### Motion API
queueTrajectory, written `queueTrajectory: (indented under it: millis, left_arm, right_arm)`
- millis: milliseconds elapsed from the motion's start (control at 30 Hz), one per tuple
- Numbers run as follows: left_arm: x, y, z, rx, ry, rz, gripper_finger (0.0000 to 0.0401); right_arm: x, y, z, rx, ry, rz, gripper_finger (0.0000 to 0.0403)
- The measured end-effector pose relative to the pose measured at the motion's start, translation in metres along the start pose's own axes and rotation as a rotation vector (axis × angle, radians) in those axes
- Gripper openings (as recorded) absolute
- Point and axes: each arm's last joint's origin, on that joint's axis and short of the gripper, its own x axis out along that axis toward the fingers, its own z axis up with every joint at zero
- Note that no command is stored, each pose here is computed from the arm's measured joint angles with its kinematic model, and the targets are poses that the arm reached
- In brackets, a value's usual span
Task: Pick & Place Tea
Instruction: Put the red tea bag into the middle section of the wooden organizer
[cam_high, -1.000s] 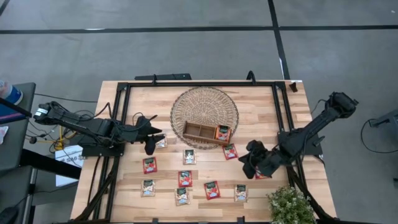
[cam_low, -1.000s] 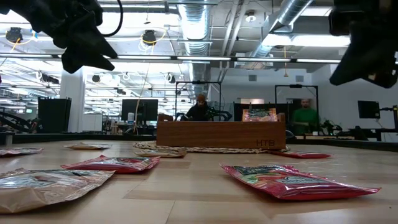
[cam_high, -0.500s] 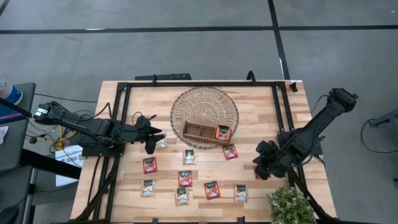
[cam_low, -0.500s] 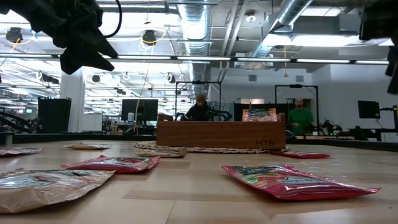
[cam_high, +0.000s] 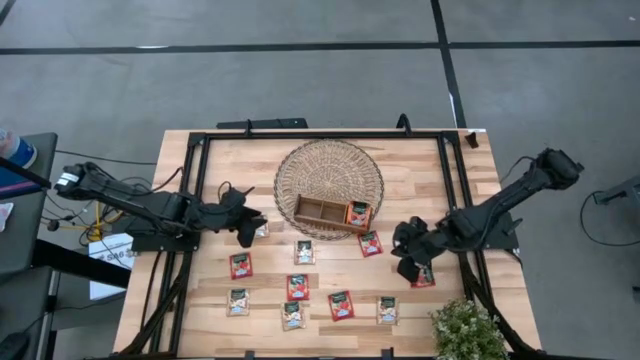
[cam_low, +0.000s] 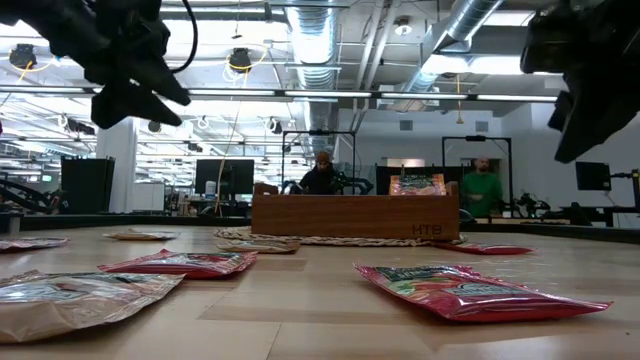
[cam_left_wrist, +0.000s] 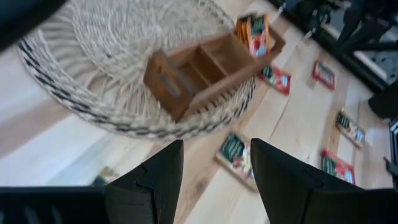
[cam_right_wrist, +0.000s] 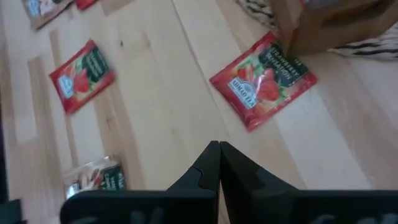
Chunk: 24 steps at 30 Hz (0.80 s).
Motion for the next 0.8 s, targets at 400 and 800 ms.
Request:
queueTrajectory:
  millis: [400, 800]
  left_arm:
    - [0.010, 0.001, -0.008, 0.036, 0.069, 0.046, 0.0179]
    - [0.010, 0.003, -0.009, 0.074, 0.082, 0.061, 0.0179]
  right_arm:
    - [0.009, -0.022, 0.020, 0.082, -0.031, 0.001, 0.0013]
    - [0.029, -0.044, 0.033, -0.005, 0.055, -0.004, 0.0133]
